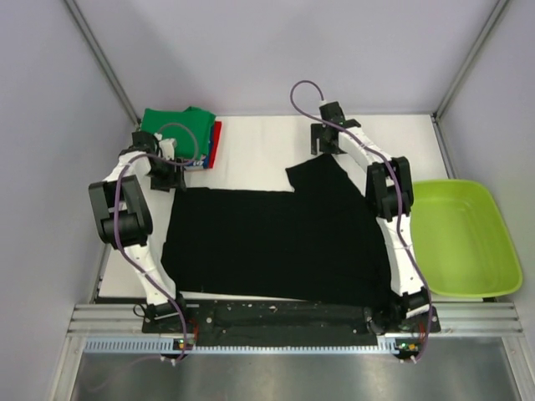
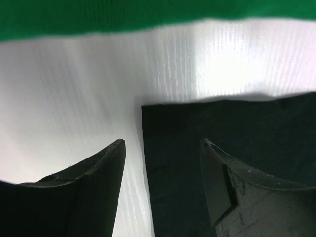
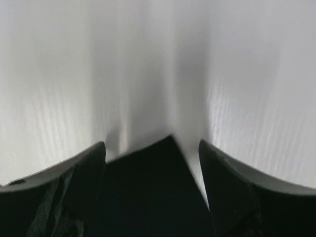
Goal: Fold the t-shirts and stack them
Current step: Grap the side of the flattened tshirt furthest away from the robot with both arms, then fold the other side of the tshirt into a rectangle
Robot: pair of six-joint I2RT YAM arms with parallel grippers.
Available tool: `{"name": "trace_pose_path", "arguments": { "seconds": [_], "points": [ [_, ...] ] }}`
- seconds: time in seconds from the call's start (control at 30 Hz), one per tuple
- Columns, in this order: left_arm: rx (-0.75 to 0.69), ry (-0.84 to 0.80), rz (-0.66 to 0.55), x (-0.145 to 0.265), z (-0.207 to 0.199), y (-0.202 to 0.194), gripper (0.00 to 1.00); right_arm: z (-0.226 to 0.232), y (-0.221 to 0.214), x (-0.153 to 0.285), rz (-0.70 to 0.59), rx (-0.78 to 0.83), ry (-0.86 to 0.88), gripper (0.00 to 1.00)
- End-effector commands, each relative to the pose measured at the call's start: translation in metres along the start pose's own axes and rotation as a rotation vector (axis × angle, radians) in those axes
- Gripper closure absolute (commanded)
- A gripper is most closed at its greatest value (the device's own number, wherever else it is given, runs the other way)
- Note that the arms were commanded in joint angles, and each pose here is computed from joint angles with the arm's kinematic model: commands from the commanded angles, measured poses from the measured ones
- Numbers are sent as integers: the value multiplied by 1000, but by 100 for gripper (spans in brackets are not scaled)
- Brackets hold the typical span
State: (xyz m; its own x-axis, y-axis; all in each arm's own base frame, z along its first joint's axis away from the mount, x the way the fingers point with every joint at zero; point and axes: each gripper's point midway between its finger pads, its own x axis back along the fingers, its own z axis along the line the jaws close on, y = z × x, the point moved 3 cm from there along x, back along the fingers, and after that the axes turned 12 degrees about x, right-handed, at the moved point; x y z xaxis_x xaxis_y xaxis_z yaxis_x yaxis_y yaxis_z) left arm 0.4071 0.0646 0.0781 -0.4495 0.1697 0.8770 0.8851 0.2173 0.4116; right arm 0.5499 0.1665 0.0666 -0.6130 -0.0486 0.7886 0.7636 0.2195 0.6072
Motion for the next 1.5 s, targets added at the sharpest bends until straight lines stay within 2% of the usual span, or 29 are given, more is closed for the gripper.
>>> {"name": "trace_pose_path", "arguments": {
  "seconds": [0.0,0.1,0.2,0.27,0.33,0.37,0.5,0.57,0.67,0.73,0.77,0.9,1.07,1.2,1.33,1.47],
  "points": [
    [-18,-32,-9,-14,2,18,34,-13,18,-8,-50,-63,-48,25],
    [-37,-46,46,-25,4,13,34,-5,0,-16,-2,-89,-15,31],
    [-47,-61,68,-34,6,11,33,0,-16,-21,43,-93,17,42],
    [-55,-88,84,-37,3,10,34,4,-23,-21,63,-89,43,54],
    [-58,-101,94,-38,1,9,35,10,-23,-17,67,-82,90,74],
    [-60,-107,97,-38,0,8,35,15,-21,-13,64,-76,125,81],
    [-61,-133,147,-32,-3,-4,41,18,-12,7,46,-69,167,100],
    [-68,-145,166,-30,-6,-9,44,19,-4,21,25,-68,182,100],
    [-69,-162,188,-26,-8,-15,57,20,4,38,3,-67,213,100],
    [-80,-184,178,-22,-11,-13,82,21,10,53,-18,-67,227,100],
    [-90,-196,166,-18,-15,-10,100,20,13,60,-28,-62,232,100],
    [-156,-213,73,11,-24,6,100,16,17,106,-71,-40,255,100],
    [-296,-223,-29,48,-34,6,100,11,-18,163,-58,-42,281,100],
    [-415,-279,-5,73,-43,-20,100,13,-73,205,-12,-68,326,100],
    [-525,-270,20,93,-42,-41,100,6,-131,247,41,-95,308,100],
    [-604,-231,53,102,-34,-65,100,8,-184,271,107,-161,330,100]
  ]
}}
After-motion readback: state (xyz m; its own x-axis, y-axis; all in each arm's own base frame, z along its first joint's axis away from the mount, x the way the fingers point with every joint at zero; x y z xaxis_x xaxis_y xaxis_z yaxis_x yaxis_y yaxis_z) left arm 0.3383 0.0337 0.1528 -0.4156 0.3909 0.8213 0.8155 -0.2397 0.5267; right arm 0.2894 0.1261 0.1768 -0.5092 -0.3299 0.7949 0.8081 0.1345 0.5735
